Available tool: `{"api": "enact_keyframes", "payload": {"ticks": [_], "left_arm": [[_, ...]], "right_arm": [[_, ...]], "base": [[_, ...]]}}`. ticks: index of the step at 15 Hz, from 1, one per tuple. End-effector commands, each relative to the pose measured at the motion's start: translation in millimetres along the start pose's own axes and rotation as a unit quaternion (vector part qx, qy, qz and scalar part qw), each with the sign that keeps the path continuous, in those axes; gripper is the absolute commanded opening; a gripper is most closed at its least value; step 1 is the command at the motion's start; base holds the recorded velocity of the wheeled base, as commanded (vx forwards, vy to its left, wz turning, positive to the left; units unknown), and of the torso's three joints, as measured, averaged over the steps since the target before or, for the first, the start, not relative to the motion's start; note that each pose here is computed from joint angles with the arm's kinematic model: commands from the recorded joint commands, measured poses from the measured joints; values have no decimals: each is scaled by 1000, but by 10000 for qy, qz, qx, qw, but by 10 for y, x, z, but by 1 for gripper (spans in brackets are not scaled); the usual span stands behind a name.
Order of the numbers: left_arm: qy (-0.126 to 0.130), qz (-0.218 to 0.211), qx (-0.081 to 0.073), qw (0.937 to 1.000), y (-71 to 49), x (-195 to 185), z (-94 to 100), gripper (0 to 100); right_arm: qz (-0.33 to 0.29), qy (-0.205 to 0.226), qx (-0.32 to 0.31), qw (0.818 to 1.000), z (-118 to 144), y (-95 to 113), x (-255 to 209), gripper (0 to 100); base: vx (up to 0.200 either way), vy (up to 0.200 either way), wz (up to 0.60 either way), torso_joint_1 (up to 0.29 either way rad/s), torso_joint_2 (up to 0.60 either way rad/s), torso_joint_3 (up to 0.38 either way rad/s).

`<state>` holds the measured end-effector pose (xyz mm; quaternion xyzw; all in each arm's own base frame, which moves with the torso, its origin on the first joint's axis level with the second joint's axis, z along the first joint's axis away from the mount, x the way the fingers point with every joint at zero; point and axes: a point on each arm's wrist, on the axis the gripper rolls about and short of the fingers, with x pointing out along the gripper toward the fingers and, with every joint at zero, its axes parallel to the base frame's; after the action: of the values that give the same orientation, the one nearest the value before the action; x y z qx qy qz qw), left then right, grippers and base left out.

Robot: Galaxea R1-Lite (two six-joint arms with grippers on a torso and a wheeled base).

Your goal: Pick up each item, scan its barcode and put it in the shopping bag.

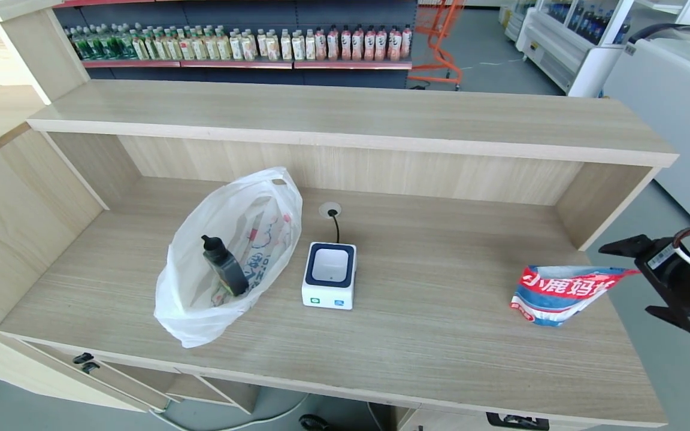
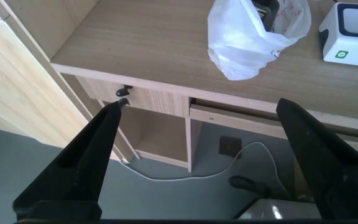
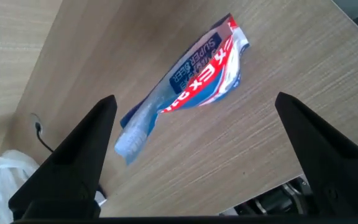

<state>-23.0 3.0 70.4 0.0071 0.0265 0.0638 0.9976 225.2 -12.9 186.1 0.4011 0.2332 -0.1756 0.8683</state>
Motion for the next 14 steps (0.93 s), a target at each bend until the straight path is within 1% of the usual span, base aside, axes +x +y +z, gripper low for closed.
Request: {"api": "enact_keyframes", "payload": {"ticks": [1, 3, 6, 8, 9, 12, 14], "left_arm": [[-1, 4, -1, 10000, 0, 0, 0, 100], [-1, 4, -1, 10000, 0, 0, 0, 100], [-1, 4, -1, 10000, 0, 0, 0, 100], [-1, 4, -1, 10000, 0, 0, 0, 100], [-1, 4, -1, 10000, 0, 0, 0, 100], [-1, 4, -1, 10000, 0, 0, 0, 100], [-1, 4, -1, 10000, 0, 0, 0, 100]], "right_arm": [[-270, 148, -7, 9995, -35, -35, 319, 100], [-242, 122, -31, 9996, -64, -34, 584, 100], [-319, 275, -286, 9987, -167, -65, 899, 100], [-247, 229, -311, 9989, -197, -63, 1070, 100], [-195, 195, -379, 9989, -217, -69, 1152, 0], [-258, 344, -886, 9951, -318, -108, 1308, 0], [-181, 344, -1366, 9899, -345, -58, 1309, 0]], "base": [[0, 0, 0, 0, 0, 0], [0, 0, 0, 0, 0, 0], [0, 0, 0, 0, 0, 0], [0, 0, 0, 0, 0, 0], [0, 0, 0, 0, 0, 0], [0, 0, 0, 0, 0, 0], [0, 0, 0, 0, 0, 0]]}}
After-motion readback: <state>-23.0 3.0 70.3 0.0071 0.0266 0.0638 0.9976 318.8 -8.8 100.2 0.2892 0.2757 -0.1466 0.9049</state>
